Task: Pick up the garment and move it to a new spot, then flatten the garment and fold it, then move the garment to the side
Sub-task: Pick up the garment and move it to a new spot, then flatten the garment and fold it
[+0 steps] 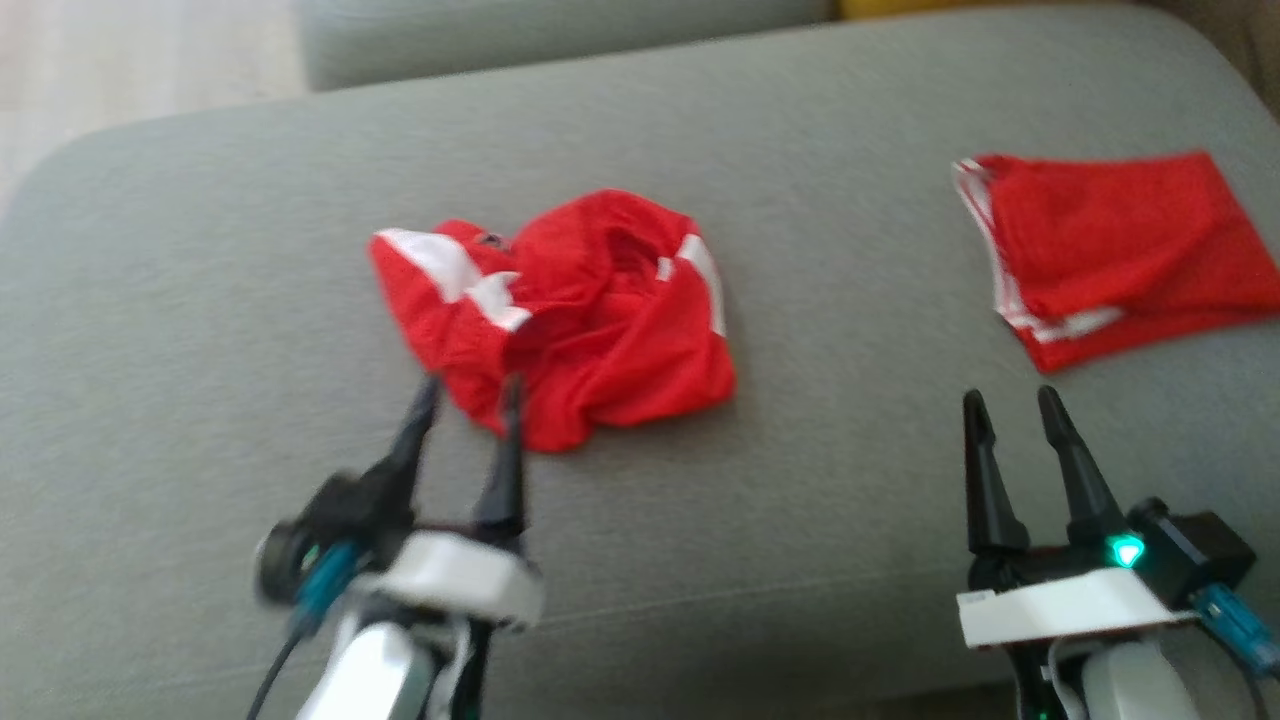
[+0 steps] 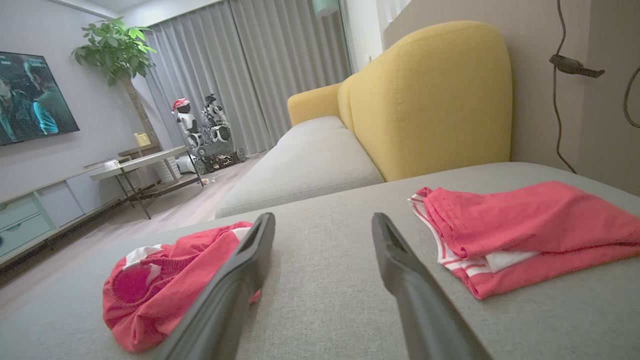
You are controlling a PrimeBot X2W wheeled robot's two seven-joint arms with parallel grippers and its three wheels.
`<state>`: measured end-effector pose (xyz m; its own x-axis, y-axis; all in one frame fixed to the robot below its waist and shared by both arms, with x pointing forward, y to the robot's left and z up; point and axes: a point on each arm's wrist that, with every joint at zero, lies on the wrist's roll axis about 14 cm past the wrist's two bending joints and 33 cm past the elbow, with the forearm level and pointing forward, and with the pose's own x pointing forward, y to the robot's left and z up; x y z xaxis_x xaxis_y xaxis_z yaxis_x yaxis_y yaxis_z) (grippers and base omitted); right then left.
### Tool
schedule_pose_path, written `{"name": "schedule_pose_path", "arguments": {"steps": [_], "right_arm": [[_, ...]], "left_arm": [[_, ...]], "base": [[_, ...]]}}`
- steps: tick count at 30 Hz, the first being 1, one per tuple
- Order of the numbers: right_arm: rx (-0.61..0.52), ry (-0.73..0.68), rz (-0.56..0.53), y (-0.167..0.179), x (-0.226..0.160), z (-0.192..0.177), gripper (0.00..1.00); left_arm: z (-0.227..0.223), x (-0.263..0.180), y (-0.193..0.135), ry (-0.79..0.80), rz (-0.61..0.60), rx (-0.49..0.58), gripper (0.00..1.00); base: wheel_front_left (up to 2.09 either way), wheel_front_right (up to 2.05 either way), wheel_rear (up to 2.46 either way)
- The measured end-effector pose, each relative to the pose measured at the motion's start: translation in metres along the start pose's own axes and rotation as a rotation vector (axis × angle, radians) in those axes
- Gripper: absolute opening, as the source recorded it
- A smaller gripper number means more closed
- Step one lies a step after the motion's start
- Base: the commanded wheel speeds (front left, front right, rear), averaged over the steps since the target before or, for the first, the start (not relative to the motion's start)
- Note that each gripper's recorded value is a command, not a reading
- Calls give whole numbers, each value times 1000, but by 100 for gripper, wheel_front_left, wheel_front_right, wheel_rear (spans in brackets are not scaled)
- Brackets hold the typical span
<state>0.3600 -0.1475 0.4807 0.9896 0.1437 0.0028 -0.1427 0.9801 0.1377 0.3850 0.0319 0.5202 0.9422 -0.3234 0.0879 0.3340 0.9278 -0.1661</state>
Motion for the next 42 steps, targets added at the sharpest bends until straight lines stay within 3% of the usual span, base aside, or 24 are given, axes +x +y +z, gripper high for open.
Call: {"name": "schedule_pose_path", "arguments": {"steps": [5, 10, 13, 42], "right_arm": [[16, -17, 59, 20, 3, 4, 100], [20, 11, 131, 44, -9, -5, 100], [-10, 19, 184, 61, -19, -8, 100], [-10, 10, 189, 64, -29, -6, 100]], "left_arm": [[28, -54, 56, -83, 223, 52, 100], [34, -102, 78, -91, 333, 166, 100], [26, -120, 79, -64, 359, 181, 100], [19, -131, 76, -45, 333, 194, 100]], "base": [[0, 0, 0], [0, 0, 0], [0, 0, 0], [0, 0, 0]]}}
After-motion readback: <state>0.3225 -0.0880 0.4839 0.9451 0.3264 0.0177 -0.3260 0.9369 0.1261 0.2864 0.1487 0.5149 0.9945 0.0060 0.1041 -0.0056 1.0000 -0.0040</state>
